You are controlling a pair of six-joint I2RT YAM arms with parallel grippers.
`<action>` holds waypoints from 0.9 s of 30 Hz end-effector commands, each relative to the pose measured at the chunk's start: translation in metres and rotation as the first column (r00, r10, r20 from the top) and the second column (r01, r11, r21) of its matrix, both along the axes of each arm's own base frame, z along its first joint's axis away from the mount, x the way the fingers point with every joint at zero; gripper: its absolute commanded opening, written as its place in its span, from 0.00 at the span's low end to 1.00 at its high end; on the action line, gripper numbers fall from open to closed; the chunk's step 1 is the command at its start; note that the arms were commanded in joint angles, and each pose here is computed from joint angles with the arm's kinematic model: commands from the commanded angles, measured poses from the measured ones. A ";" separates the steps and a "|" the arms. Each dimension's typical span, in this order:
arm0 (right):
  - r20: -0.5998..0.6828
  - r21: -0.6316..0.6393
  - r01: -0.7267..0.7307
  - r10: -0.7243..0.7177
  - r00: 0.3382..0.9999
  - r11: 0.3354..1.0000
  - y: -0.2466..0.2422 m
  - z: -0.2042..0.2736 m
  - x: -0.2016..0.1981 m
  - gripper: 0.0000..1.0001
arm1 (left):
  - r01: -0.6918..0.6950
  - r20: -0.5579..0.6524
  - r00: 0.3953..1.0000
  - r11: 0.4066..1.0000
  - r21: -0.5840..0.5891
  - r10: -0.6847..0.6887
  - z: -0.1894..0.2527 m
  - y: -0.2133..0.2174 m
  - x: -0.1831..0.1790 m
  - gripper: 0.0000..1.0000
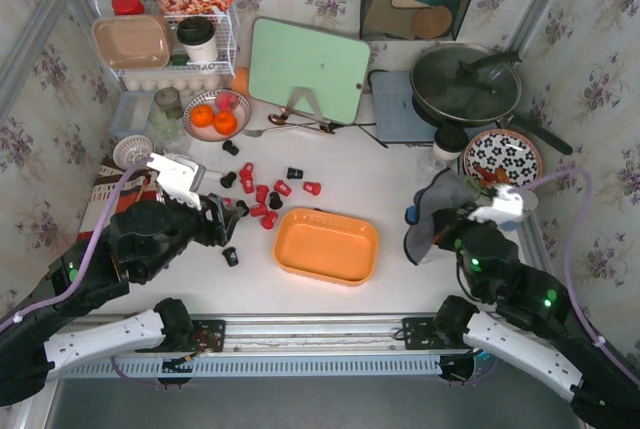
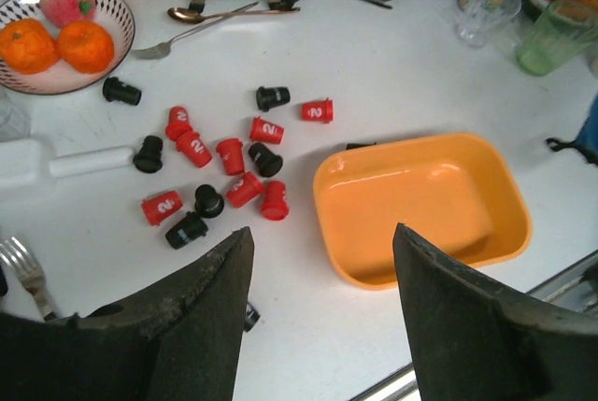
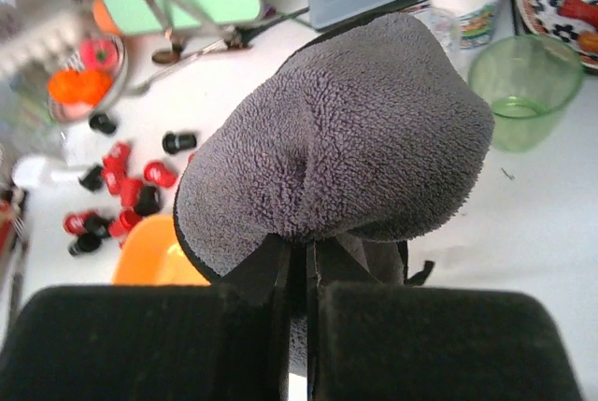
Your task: Mix the coffee capsules in the storage basket
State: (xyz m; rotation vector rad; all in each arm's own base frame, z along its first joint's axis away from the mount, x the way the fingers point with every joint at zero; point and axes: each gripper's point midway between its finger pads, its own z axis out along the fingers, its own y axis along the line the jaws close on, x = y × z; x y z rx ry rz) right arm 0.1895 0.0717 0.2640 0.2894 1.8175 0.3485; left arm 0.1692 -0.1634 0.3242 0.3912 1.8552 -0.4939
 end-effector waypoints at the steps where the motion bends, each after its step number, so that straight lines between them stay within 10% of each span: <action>1: 0.020 0.175 0.179 -0.185 0.982 0.968 -0.040 0.001 -0.011 0.00 | -0.004 -0.010 1.000 0.997 0.075 0.005 -0.014 0.013 -0.003 0.64; 11: -0.012 0.213 0.446 -0.454 0.891 0.869 -0.089 -0.027 -0.019 0.00 | 0.021 0.021 0.999 0.993 0.117 -0.024 -0.025 0.014 -0.003 0.64; 22: -0.026 -0.170 0.549 -0.560 0.828 0.819 -0.079 -0.071 0.016 0.00 | 0.059 0.028 0.998 0.991 0.120 -0.063 -0.028 0.013 -0.007 0.64; 27: -0.220 -0.131 0.602 -0.615 0.757 0.788 -0.104 -0.125 0.026 0.00 | 0.058 0.043 0.997 0.992 0.109 -0.063 -0.024 0.018 -0.010 0.64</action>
